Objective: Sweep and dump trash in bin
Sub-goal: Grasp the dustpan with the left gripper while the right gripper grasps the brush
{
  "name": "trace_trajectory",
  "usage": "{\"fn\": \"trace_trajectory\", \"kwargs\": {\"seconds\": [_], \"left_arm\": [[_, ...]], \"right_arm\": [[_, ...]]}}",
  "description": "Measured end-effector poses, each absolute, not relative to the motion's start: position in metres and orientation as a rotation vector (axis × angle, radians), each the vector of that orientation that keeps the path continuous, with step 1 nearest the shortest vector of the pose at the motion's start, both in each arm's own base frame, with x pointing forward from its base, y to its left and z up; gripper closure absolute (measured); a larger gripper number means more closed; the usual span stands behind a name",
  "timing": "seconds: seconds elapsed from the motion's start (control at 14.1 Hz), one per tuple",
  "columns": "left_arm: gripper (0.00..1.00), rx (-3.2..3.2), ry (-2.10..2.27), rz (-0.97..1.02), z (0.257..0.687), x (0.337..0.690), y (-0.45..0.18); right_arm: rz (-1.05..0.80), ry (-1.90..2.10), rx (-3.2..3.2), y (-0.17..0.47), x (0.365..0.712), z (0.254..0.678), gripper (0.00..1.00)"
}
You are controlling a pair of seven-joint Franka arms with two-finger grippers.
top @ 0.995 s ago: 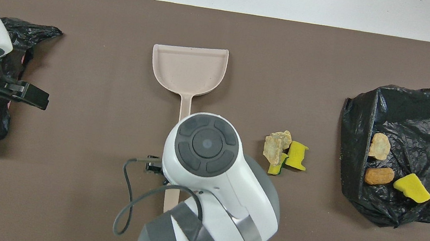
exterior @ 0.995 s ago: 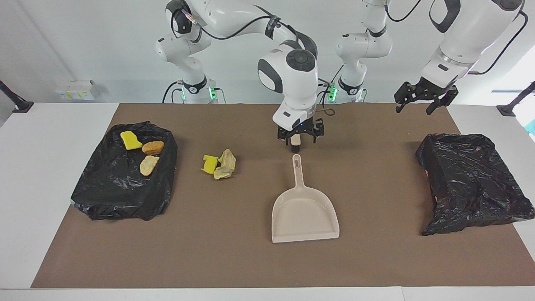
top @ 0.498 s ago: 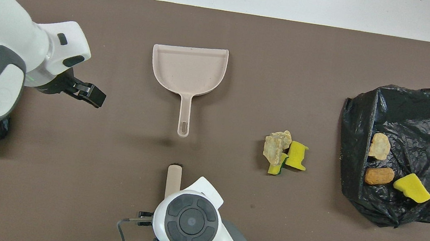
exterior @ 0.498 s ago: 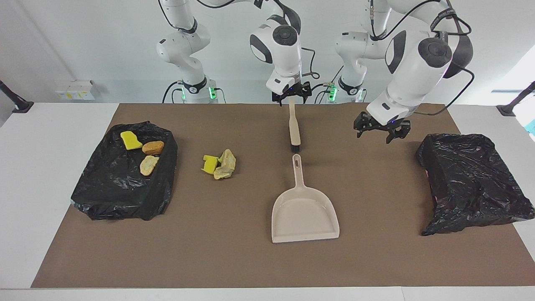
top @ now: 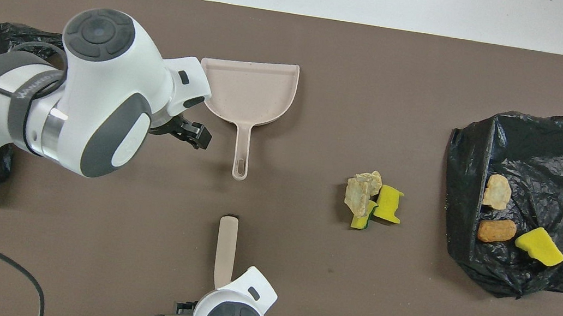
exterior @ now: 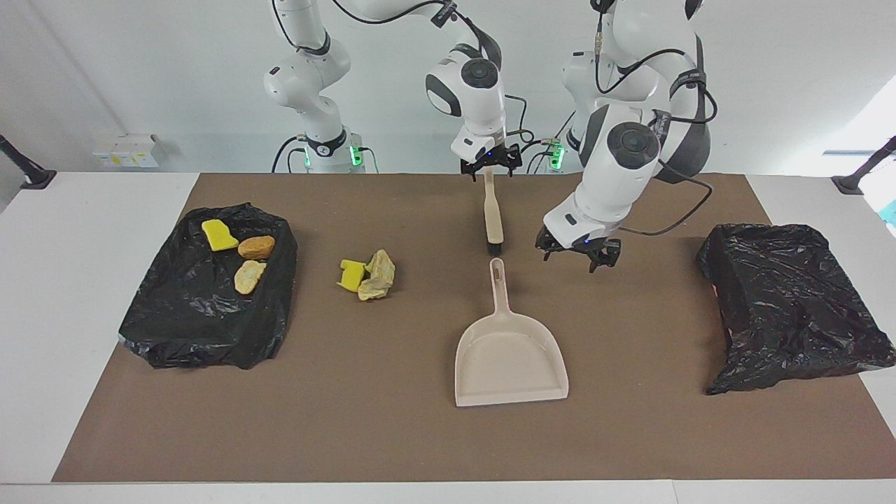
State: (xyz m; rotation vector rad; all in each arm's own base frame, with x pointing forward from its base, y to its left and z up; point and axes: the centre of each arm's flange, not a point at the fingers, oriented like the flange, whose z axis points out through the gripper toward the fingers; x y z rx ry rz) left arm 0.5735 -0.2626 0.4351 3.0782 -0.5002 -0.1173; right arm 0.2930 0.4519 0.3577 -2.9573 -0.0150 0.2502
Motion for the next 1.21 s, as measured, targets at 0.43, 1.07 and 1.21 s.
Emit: {"fn": "trace_trajectory", "kwargs": {"seconds": [0.43, 1.07, 1.21], "left_arm": [[0.00, 3.097, -0.344, -0.074, 0.400, 0.562, -0.325], [0.00, 3.127, -0.093, -0.117, 0.368, 0.563, -0.341], [0.00, 3.125, -0.080, -0.123, 0.366, 0.561, -0.345]], "right_arm": [[0.265, -0.039, -2.976, 0.450, 0.276, 0.339, 0.04], [0.271, -0.023, -2.979, 0.451, 0.277, 0.342, 0.74], [0.317, -0.011, -3.027, 0.449, 0.275, 0.356, 0.74]]}}
